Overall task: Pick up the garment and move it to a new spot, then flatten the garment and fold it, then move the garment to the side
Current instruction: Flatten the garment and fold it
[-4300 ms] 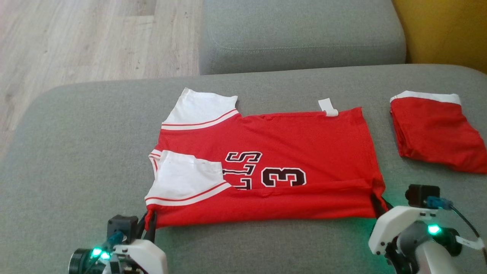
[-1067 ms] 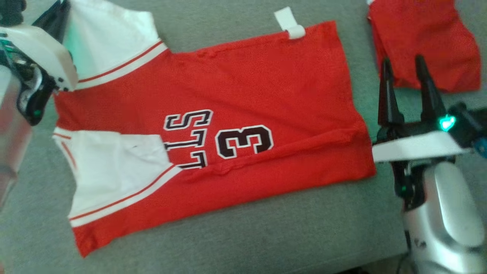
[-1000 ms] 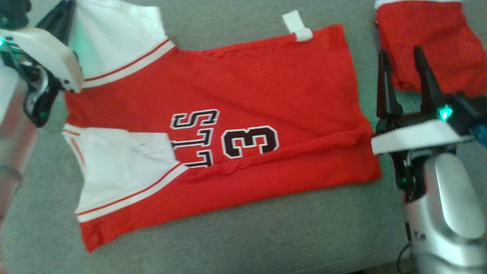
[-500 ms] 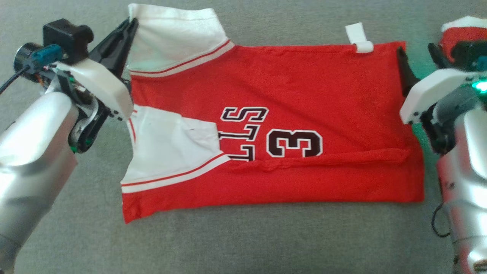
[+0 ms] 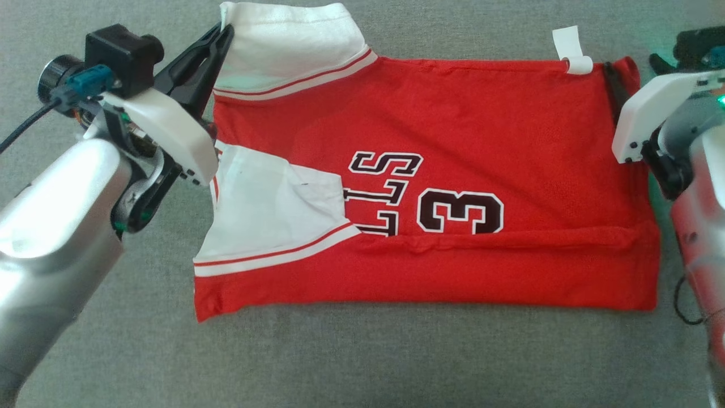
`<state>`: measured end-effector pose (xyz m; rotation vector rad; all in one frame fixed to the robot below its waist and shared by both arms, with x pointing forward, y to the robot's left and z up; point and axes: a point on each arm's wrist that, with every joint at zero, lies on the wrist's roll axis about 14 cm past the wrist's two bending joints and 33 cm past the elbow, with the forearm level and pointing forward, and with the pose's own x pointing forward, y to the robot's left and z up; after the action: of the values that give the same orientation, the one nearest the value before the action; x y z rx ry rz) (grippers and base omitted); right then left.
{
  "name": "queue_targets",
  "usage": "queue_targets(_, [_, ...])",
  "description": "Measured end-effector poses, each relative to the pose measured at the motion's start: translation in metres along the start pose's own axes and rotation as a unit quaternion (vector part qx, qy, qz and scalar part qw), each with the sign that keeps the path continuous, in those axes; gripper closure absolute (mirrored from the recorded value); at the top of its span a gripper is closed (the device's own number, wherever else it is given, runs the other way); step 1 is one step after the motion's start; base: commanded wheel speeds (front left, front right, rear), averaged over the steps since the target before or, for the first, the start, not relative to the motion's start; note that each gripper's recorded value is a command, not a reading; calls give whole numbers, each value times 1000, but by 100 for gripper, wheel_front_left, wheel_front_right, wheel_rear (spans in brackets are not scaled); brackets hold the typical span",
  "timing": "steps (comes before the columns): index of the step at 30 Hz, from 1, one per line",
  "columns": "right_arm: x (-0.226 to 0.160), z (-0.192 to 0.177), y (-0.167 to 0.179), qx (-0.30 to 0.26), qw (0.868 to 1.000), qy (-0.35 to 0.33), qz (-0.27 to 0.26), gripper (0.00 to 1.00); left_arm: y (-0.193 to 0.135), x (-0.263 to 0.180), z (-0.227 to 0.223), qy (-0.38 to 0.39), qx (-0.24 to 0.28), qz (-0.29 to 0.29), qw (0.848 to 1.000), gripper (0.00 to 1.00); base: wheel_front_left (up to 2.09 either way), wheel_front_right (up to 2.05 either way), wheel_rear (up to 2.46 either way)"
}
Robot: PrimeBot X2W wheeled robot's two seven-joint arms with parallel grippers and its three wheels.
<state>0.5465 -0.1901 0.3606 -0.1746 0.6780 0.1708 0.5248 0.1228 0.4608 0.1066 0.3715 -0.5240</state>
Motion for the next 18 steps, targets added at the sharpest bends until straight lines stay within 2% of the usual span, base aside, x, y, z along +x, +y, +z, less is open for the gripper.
queue_targets(1, [1, 0, 0, -6, 1000, 3, 2, 0, 0, 0, 0, 0, 0, 2, 1000, 100, 0, 0, 0])
queue_targets(2, [2, 1, 0, -14, 1000, 5, 4, 46, 0, 0, -1, 2, 0, 1, 1000, 100, 0, 0, 0])
queue_targets(3, [3, 2, 0, -22, 1000, 6, 6, 100, 1, 1, -2, 5, 0, 1, 1000, 100, 0, 0, 0])
queue_targets(10, [-3, 22, -3, -1, 999, -38, 14, 100, 8, 3, -2, 3, 1, 17, 1000, 100, 0, 0, 0])
queue_targets(15, [-11, 66, -9, 39, 992, -117, 18, 100, 20, 8, 6, -14, 4, 38, 999, 100, 0, 0, 0])
queue_targets(18, [-14, 93, -11, 61, 985, -157, 23, 100, 33, 15, 19, -37, 39, 54, 997, 100, 0, 0, 0])
